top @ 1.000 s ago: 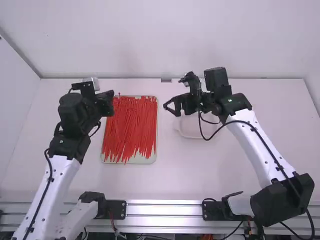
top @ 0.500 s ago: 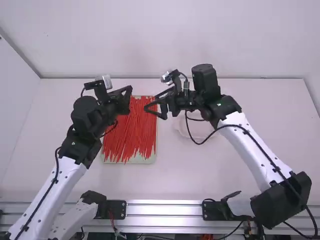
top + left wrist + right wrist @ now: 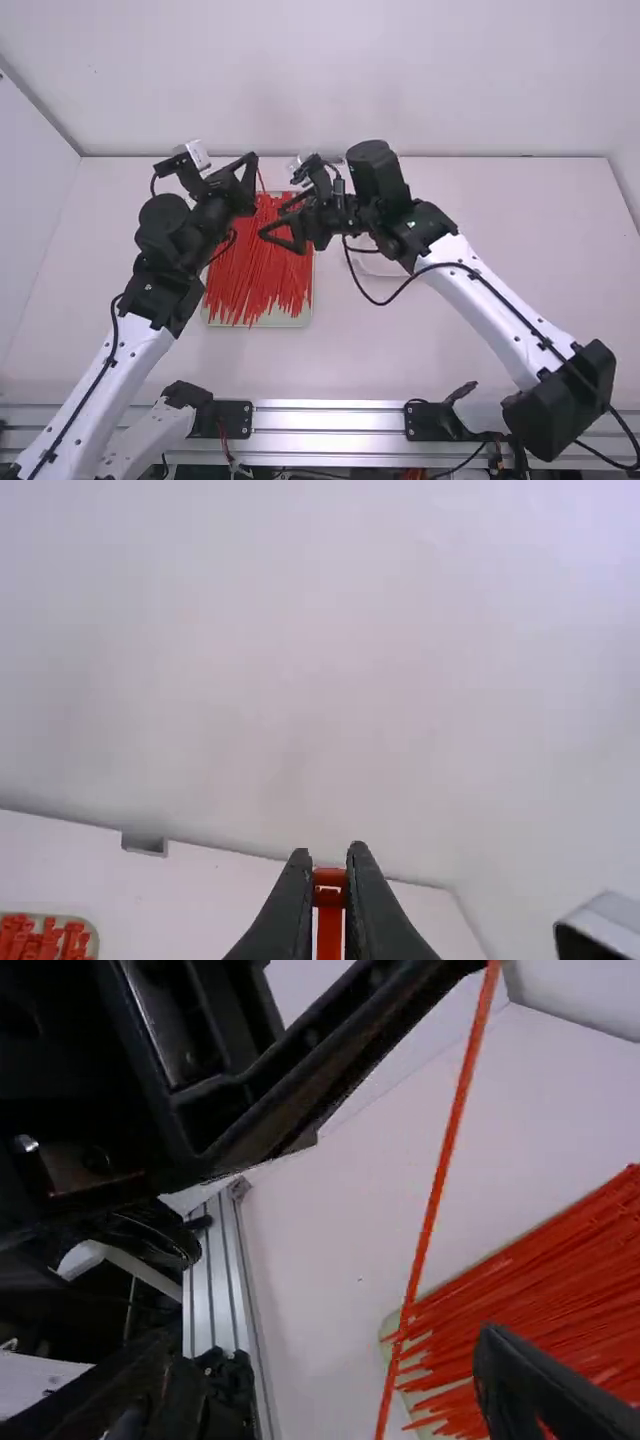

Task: Fasten the cable tie

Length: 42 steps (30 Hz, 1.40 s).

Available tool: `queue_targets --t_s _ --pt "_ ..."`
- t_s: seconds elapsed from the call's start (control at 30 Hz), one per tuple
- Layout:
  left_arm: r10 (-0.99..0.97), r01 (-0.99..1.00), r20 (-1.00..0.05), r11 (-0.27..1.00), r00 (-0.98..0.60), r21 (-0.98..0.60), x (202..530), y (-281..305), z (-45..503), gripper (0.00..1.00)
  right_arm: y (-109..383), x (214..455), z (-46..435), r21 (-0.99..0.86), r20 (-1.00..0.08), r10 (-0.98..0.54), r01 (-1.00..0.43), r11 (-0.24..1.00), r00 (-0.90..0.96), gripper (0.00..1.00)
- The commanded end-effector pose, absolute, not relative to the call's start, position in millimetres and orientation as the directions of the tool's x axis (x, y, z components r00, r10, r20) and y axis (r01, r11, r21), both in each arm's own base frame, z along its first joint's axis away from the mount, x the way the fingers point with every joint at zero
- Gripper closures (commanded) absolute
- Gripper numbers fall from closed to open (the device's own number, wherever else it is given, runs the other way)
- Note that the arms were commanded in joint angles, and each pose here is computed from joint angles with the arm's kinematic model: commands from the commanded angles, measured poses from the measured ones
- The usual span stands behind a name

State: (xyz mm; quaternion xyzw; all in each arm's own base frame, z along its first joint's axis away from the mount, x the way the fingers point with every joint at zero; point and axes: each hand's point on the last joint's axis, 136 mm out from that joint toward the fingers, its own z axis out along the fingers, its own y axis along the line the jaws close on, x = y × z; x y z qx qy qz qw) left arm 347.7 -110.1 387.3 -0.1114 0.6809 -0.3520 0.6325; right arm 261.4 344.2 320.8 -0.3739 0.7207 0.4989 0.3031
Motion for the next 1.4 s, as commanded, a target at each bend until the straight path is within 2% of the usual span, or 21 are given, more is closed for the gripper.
queue_targets --t_s 0.0,0.1,0.23,0.3,0.33,0.37,0.5,0.6,0.63,0.7,0.73,0.77,0.83,0.87,0.9,0.97,1.07,1.17,1.27,1.37 --pt "-0.639 0.327 -0.748 0.678 -0.179 -0.658 337 -114 400 0.98 347 263 314 0.499 -0.801 -0.243 -0.834 0.234 -0.547 0.27" --pt "-0.639 0.359 -0.749 0.667 -0.173 -0.653 335 -117 406 0.98 346 264 314 0.5 -0.8 -0.241 -0.833 0.238 -0.549 0.44" --pt "-0.653 0.372 -0.736 0.648 -0.176 -0.664 334 -118 410 0.98 345 265 314 0.5 -0.8 -0.239 -0.832 0.239 -0.55 0.58" --pt "-0.656 0.37 -0.734 0.646 -0.177 -0.667 334 -118 410 0.98 345 265 314 0.501 -0.8 -0.24 -0.832 0.239 -0.55 0.74" --pt "-0.655 0.369 -0.735 0.648 -0.175 -0.666 334 -118 410 0.98 345 265 314 0.501 -0.799 -0.239 -0.831 0.239 -0.551 0.9" --pt "-0.655 0.368 -0.735 0.649 -0.176 -0.666 335 -118 409 0.98 345 265 314 0.501 -0.799 -0.24 -0.832 0.239 -0.551 0.98" --pt "-0.65 0.382 -0.737 0.643 -0.186 -0.664 333 -121 410 0.97 345 265 314 0.509 -0.794 -0.236 -0.825 0.244 -0.56 1.0" --pt "-0.648 0.393 -0.738 0.639 -0.187 -0.661 333 -123 411 0.77 344 267 314 0.508 -0.795 -0.235 -0.825 0.247 -0.559 1.0" --pt "-0.648 0.393 -0.739 0.64 -0.187 -0.66 333 -123 411 0.76 344 267 314 0.507 -0.795 -0.235 -0.826 0.247 -0.559 1.0" --pt "-0.616 0.407 -0.771 0.67 -0.161 -0.62 332 -122 413 0.65 339 272 313 0.499 -0.8 -0.23 -0.828 0.256 -0.554 1.0" --pt "-0.595 0.416 -0.79 0.688 -0.144 -0.594 331 -122 415 0.57 335 276 313 0.501 -0.798 -0.225 -0.823 0.268 -0.559 1.0" --pt "-0.592 0.418 -0.793 0.691 -0.141 -0.59 331 -122 415 0.54 335 277 312 0.501 -0.798 -0.224 -0.822 0.27 -0.56 1.0" --pt "-0.521 0.472 -0.848 0.725 -0.1 -0.501 325 -128 422 0.32 324 283 312 0.483 -0.809 -0.229 -0.834 0.266 -0.541 1.0" --pt "-0.501 0.493 -0.861 0.729 -0.089 -0.476 323 -130 424 0.23 321 283 313 0.479 -0.815 -0.231 -0.842 0.25 -0.532 1.0" --pt "-0.492 0.503 -0.866 0.729 -0.086 -0.464 322 -132 425 0.21 320 283 313 0.478 -0.816 -0.231 -0.844 0.244 -0.53 1.0" --pt "-0.425 0.574 -0.904 0.728 -0.051 -0.375 312 -142 432 0.04 309 285 317 0.47 -0.831 -0.227 -0.86 0.198 -0.507 1.0" --pt "-0.361 0.645 -0.933 0.708 -0.018 -0.286 302 -150 436 0.01 296 288 322 0.456 -0.85 -0.215 -0.876 0.159 -0.482 1.0" --pt "-0.309 0.721 -0.951 0.656 -0.012 -0.222 290 -155 439 0.01 280 279 340 0.42 -0.891 -0.181 -0.907 0.013 -0.416 1.0" --pt "-0.277 0.771 -0.961 0.607 -0.022 -0.192 284 -154 445 0.01 264 276 351 0.387 -0.916 -0.144 -0.919 -0.069 -0.375 1.0" --pt "-0.237 0.825 -0.971 0.544 -0.022 -0.152 279 -154 451 0.01 252 278 356 0.373 -0.924 -0.121 -0.923 -0.092 -0.362 1.0"
